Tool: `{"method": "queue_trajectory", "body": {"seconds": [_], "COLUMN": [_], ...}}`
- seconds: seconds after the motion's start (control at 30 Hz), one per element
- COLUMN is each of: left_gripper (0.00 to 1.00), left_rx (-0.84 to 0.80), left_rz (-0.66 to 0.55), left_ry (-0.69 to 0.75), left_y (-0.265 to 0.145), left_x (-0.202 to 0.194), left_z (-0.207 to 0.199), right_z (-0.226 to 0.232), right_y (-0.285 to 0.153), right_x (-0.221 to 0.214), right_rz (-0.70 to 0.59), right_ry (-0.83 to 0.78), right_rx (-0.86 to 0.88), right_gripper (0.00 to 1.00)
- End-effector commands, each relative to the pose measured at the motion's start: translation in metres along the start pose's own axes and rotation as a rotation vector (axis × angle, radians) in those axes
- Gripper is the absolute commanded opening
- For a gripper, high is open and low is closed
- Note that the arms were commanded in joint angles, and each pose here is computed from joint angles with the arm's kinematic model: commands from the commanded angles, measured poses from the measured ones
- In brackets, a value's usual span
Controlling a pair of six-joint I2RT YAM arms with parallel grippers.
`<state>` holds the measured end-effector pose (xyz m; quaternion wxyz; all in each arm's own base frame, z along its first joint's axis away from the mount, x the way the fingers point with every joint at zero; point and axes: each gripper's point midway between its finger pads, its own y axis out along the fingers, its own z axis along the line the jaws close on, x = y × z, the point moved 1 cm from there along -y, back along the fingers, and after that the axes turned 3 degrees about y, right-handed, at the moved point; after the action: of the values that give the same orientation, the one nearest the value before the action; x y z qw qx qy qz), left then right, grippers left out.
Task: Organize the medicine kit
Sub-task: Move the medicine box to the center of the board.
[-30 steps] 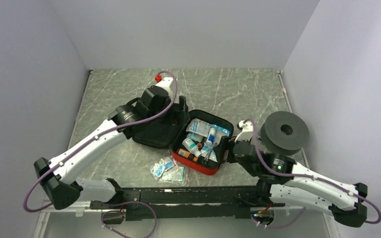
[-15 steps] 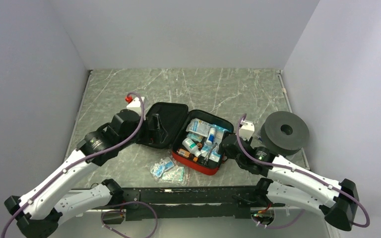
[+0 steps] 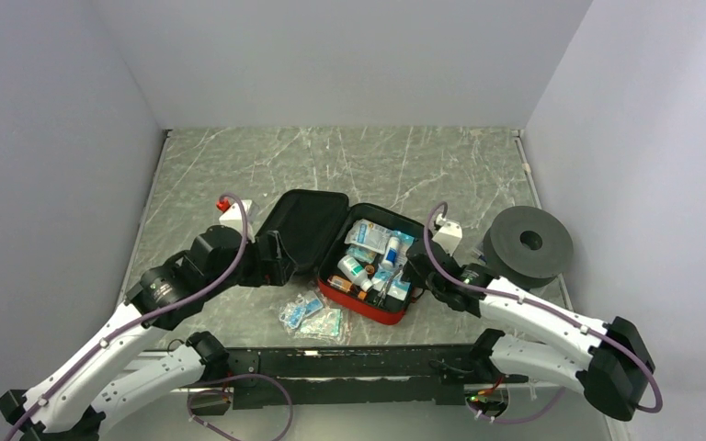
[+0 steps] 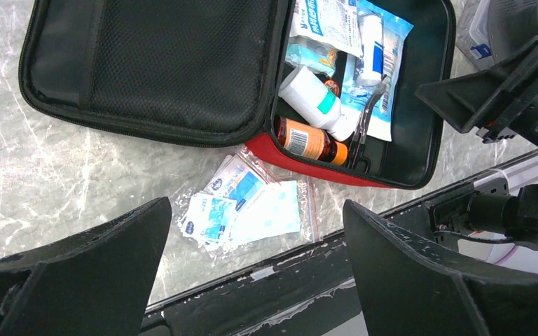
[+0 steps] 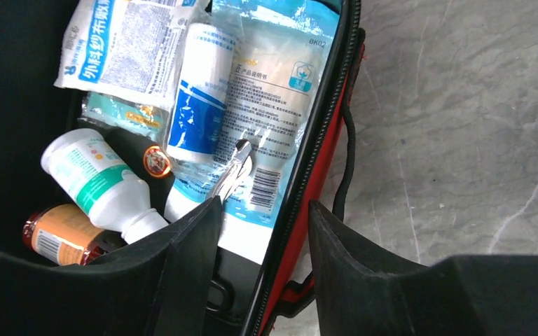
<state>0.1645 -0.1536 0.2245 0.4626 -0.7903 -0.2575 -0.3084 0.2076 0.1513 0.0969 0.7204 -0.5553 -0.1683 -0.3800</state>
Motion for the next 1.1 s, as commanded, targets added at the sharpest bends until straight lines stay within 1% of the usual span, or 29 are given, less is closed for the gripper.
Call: {"method": "queue_trajectory", "body": {"seconds": [0.0, 0.07, 0.1, 0.17, 0.2, 0.3, 0.37, 0.57, 0.8, 0.9, 1.07], "left_gripper": [0.99, 0.99, 0.99, 0.99, 0.99, 0.99, 0.98, 0.99, 0.99, 0.99, 0.99], "left_rx": [-0.003, 0.0, 0.0, -0.002, 0.0, 0.005, 0.027, 0.05, 0.065, 0.063, 0.066], "left_rz": [-0.013, -0.018, -0.02, -0.021, -0.022, -0.024, -0.027, -0.034, -0.043, -0.045, -0.042], "left_ry": [-0.009, -0.006, -0.006, -0.004, -0.005, 0.002, 0.003, 0.011, 0.015, 0.018, 0.027], "left_y": [-0.005, -0.008, -0.009, -0.01, -0.011, -0.013, -0.013, -0.019, -0.024, -0.025, -0.028], "left_x": [0.0, 0.0, 0.0, -0.001, -0.002, -0.003, -0.004, -0.008, -0.01, -0.011, -0.012], "left_z": [0.002, 0.004, 0.005, 0.006, 0.006, 0.009, 0.014, 0.022, 0.029, 0.029, 0.032], "right_z": [0.018, 0.017, 0.018, 0.018, 0.019, 0.019, 0.016, 0.017, 0.017, 0.025, 0.029], "right_y": [0.004, 0.006, 0.007, 0.01, 0.012, 0.018, 0.025, 0.046, 0.083, 0.099, 0.13], "right_x": [0.01, 0.01, 0.01, 0.011, 0.013, 0.019, 0.026, 0.056, 0.1, 0.115, 0.138], "right_rz": [-0.013, -0.013, -0.013, -0.01, -0.01, -0.011, -0.015, -0.017, 0.006, 0.01, 0.024], "right_ry": [0.015, 0.011, 0.011, 0.005, 0.003, -0.014, -0.019, -0.078, -0.085, -0.149, -0.308], "right_rx": [0.036, 0.029, 0.029, 0.029, 0.031, 0.019, 0.001, 0.025, 0.035, 0.061, 0.111], "right_gripper": [0.5, 0.5, 0.47, 0.36, 0.28, 0.09, 0.0, 0.0, 0.0, 0.0, 0.0]}}
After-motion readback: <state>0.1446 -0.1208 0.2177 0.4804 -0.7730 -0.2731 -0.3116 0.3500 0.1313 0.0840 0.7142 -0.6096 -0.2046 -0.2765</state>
